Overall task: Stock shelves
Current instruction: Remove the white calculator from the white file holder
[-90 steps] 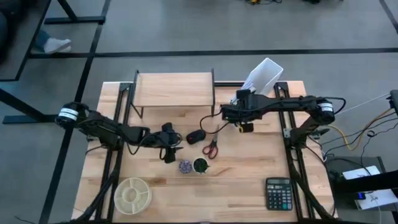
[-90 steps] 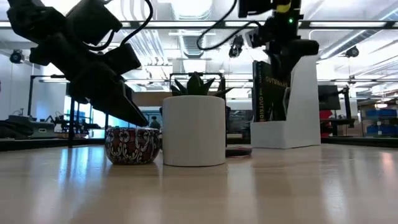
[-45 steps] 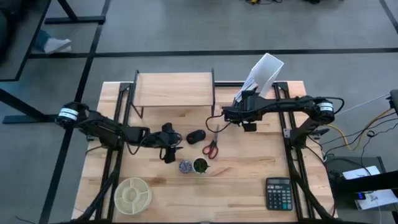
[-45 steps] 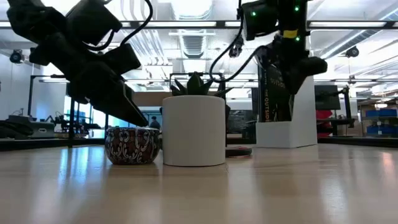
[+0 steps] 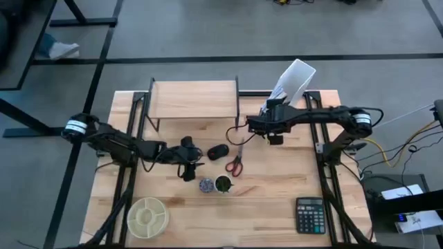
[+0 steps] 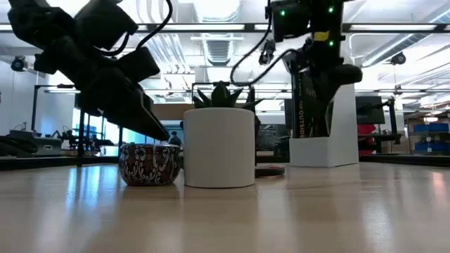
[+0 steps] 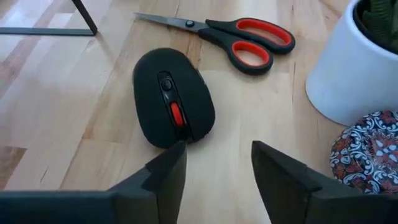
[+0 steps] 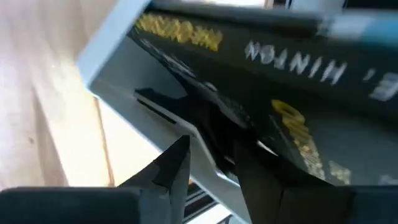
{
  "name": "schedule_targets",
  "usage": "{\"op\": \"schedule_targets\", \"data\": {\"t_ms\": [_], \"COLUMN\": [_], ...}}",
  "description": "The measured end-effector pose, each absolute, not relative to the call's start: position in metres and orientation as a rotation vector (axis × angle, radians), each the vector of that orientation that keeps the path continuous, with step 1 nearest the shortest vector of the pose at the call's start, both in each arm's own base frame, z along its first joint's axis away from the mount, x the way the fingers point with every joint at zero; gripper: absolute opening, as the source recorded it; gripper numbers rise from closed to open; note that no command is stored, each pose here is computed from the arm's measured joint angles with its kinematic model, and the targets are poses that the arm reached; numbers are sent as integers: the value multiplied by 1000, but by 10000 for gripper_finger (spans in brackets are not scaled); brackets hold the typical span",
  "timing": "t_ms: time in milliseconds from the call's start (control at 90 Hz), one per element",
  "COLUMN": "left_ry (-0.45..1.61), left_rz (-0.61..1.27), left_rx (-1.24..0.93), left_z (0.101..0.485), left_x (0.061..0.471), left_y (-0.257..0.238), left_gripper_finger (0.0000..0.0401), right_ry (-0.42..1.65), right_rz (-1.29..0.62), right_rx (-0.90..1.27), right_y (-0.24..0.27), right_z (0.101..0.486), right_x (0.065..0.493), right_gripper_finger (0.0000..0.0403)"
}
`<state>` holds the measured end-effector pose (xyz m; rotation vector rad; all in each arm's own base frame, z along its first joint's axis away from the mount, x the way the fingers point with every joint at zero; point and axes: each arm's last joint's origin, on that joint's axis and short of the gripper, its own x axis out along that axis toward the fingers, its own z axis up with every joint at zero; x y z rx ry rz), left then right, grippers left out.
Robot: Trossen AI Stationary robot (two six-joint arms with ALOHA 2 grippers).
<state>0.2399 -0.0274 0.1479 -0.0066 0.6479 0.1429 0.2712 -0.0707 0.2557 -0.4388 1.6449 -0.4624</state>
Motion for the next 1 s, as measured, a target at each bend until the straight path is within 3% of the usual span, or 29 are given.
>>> {"op": "schedule_targets", "data": {"t_ms": [267,467,822,1000], "left_ry": [651,663,660,659], "left_rz": [143,144,145,145], "left_rx": [-6,-4,-7,-11], "left_z": [147,143,141,141], "left_x": [239,236,234,234], "left_y": [-27,-27,-27,-27], "left_gripper_finger": [180,180,162,155], "right_ry": [1724,1786,1878,1871], "right_rz": [-464,-482,-469,-481], "right_rx": [-427,-511,-676,-663], "right_y": [-83,-84,-85,-86], "right_z": [245,231,220,223], "right_x": [261,252,243,245], "right_gripper_finger": [155,159,104,51]}}
